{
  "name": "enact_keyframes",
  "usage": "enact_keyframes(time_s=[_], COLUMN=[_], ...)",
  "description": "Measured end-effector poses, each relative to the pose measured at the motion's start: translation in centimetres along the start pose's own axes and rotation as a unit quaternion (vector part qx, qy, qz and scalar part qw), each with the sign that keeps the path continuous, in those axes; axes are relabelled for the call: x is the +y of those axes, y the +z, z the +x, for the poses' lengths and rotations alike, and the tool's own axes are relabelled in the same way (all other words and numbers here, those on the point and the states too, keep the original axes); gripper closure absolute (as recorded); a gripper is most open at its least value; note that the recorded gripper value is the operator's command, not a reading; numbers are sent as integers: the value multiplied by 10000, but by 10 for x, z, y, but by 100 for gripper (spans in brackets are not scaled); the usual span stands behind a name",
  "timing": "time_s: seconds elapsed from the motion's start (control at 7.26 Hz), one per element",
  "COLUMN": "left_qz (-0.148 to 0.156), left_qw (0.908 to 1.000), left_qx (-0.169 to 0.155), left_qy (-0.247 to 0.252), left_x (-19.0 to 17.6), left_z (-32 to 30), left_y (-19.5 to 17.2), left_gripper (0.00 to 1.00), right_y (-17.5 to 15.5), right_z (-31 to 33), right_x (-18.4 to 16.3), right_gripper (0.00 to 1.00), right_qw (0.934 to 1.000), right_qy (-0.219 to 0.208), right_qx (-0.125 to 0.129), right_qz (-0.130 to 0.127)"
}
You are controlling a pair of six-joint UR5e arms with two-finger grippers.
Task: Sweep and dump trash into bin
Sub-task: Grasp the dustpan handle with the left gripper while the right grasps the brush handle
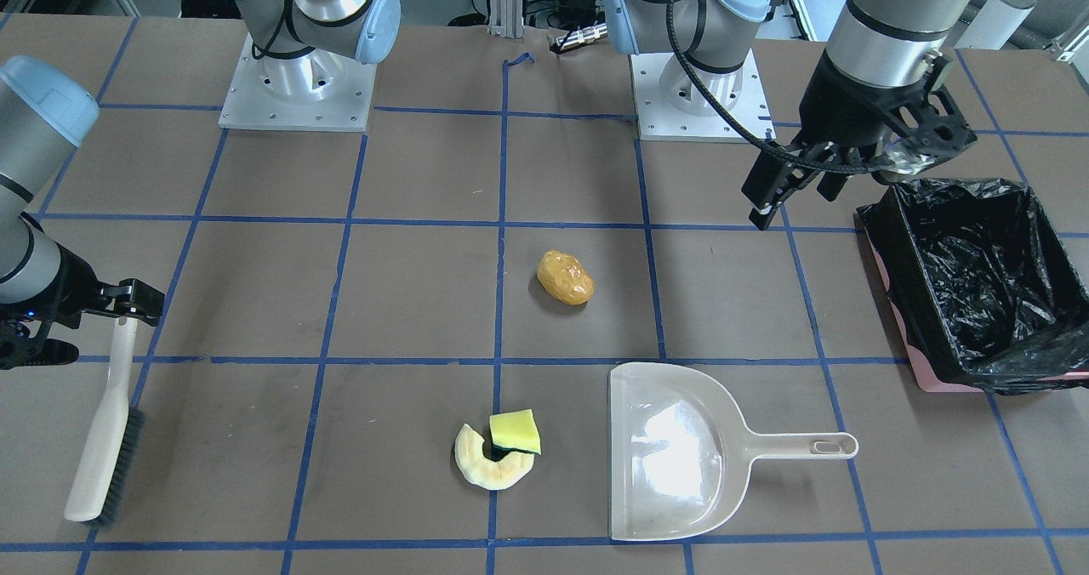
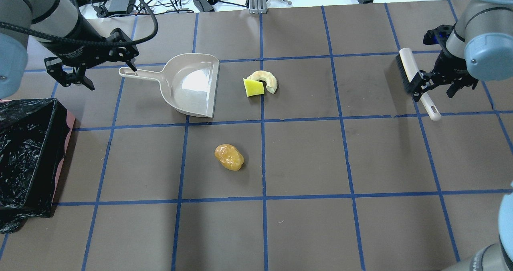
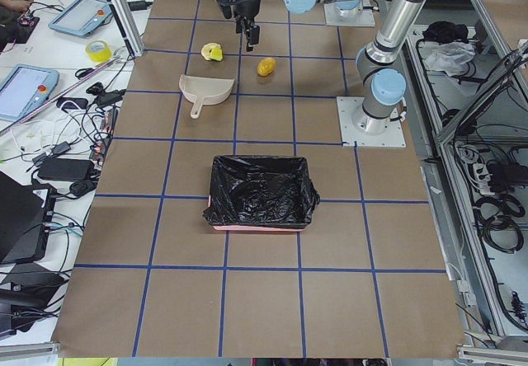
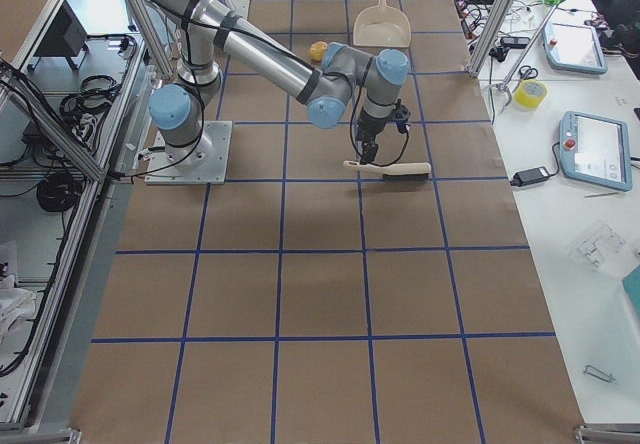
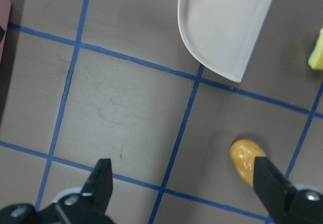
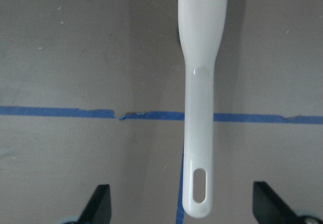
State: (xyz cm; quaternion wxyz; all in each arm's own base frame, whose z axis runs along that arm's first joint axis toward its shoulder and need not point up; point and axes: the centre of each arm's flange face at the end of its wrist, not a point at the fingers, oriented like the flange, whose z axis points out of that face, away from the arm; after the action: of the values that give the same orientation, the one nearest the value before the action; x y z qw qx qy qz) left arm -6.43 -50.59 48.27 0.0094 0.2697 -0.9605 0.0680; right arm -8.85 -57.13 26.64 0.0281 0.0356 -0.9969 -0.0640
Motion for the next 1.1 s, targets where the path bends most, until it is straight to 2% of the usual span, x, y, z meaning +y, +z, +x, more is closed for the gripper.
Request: enact_keyframes(time_s=[0.14,0.28,0.55,0.83,0.96,1.1], left_qz=[65,111,58,56,16,15], left_qw=[9981,9922,9734,9570,9518,9492], left_qx=[41,90,124,230,206,190], left_qy=[-615,-1239,-2287,-2891,-3060,-3140], left_x=[-26,-53,-101,-142,-156,-168], left_z=[-4,-1,15,32,37,41], left_y=[1,2,24,87,122,155], left_gripper=[0,0,0,0,0,0], right_y=[15,25,32,34,35,34], right_z=[3,3,6,12,14,15], right_x=[-2,-2,-2,0,1,1], right_gripper=[4,7,23,30,37,53], right_qw=[10000,9999,9998,9998,9998,9998], right_qy=[-28,-45,-29,30,64,85], right_qx=[-35,-67,-100,-113,-113,-112], right_qz=[-33,-91,-149,-158,-155,-152])
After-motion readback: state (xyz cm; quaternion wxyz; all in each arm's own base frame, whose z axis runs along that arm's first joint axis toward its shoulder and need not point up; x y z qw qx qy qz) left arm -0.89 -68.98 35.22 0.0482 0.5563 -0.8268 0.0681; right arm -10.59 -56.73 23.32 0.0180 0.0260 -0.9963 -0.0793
